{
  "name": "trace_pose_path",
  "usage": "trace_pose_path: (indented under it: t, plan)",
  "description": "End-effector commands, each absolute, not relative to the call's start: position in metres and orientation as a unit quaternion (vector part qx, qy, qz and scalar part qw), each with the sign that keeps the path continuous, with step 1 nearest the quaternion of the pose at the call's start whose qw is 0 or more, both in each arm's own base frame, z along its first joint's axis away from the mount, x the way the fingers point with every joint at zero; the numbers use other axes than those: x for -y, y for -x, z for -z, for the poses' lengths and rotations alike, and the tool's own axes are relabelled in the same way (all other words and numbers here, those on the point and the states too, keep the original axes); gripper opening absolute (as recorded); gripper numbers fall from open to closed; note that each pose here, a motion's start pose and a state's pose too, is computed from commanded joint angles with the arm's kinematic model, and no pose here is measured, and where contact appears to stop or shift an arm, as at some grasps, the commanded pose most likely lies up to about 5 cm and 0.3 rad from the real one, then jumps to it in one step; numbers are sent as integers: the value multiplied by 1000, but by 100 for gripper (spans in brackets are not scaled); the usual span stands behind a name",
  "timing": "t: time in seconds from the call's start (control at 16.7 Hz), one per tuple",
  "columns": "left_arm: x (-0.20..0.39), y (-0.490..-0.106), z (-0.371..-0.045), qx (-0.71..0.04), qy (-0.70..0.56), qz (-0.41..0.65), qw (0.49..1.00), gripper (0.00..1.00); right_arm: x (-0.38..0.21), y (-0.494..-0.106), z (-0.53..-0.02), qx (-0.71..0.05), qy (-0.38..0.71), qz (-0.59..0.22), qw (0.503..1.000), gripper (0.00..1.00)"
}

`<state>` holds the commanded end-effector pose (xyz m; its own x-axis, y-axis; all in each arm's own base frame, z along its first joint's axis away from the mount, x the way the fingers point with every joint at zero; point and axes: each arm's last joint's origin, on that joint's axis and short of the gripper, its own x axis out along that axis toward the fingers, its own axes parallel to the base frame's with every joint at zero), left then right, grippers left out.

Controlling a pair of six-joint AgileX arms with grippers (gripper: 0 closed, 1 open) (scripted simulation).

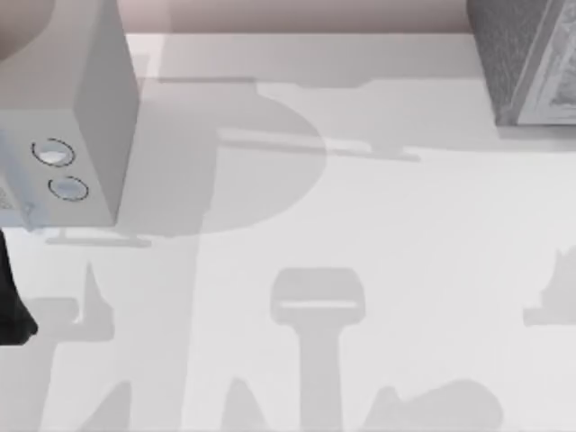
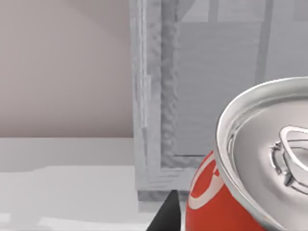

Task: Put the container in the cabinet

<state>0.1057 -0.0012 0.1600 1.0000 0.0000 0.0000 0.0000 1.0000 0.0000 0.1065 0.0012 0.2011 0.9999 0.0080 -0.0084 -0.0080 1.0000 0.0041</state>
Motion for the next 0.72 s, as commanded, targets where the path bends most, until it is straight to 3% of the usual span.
trace_pose_path:
  t: [0.36, 0.72]
  plan:
    - [1, -106, -160, 0, 0, 0, 1000, 100, -7, -130, -316, -15, 1, 1, 1000, 0]
    - [1, -106, -160, 0, 0, 0, 1000, 100, -23, -190, -432, -19, 6, 4, 1000, 0]
